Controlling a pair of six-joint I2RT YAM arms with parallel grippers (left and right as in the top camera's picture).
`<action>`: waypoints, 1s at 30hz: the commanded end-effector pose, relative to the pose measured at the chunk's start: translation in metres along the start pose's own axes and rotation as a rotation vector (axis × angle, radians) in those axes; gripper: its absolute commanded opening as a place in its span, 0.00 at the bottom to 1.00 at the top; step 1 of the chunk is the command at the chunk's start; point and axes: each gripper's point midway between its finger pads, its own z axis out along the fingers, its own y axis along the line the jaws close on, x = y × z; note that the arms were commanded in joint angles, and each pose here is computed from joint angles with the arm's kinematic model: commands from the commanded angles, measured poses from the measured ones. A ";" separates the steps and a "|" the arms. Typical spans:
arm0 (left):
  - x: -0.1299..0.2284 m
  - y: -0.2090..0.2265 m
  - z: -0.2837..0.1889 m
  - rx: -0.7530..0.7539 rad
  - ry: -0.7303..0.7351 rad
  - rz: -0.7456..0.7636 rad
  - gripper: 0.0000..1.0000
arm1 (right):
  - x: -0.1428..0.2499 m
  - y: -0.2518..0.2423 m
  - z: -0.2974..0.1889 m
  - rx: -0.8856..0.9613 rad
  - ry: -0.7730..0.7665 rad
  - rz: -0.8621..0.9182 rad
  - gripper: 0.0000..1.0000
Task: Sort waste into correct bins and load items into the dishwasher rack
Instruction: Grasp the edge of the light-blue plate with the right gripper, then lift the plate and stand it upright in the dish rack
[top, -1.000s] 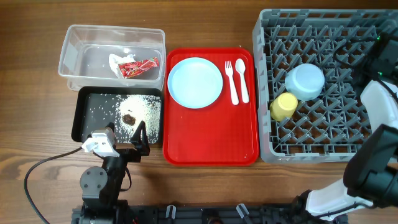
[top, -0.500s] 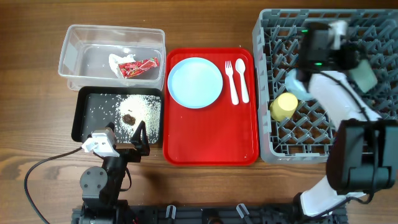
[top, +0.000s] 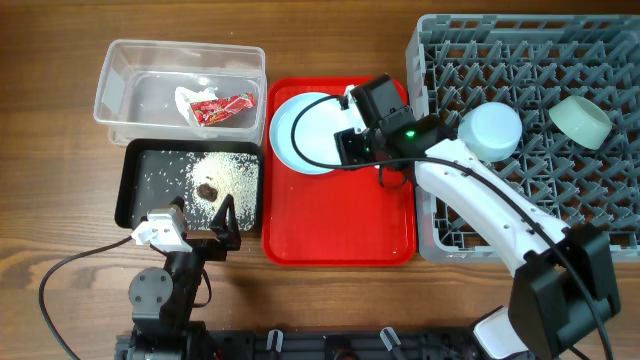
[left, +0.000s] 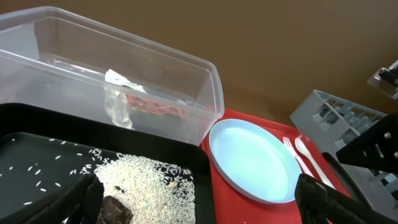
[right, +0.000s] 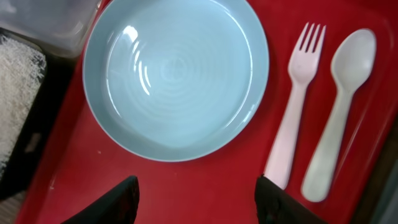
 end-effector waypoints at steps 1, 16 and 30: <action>0.000 0.000 0.000 0.008 -0.005 0.013 1.00 | 0.005 -0.012 0.023 0.063 0.035 0.324 0.60; 0.000 0.000 0.000 0.008 -0.005 0.013 1.00 | 0.012 -0.059 0.041 0.283 0.014 0.418 0.04; 0.000 0.000 0.000 0.008 -0.005 0.013 1.00 | -0.032 -0.272 -0.292 1.343 -0.390 0.222 0.04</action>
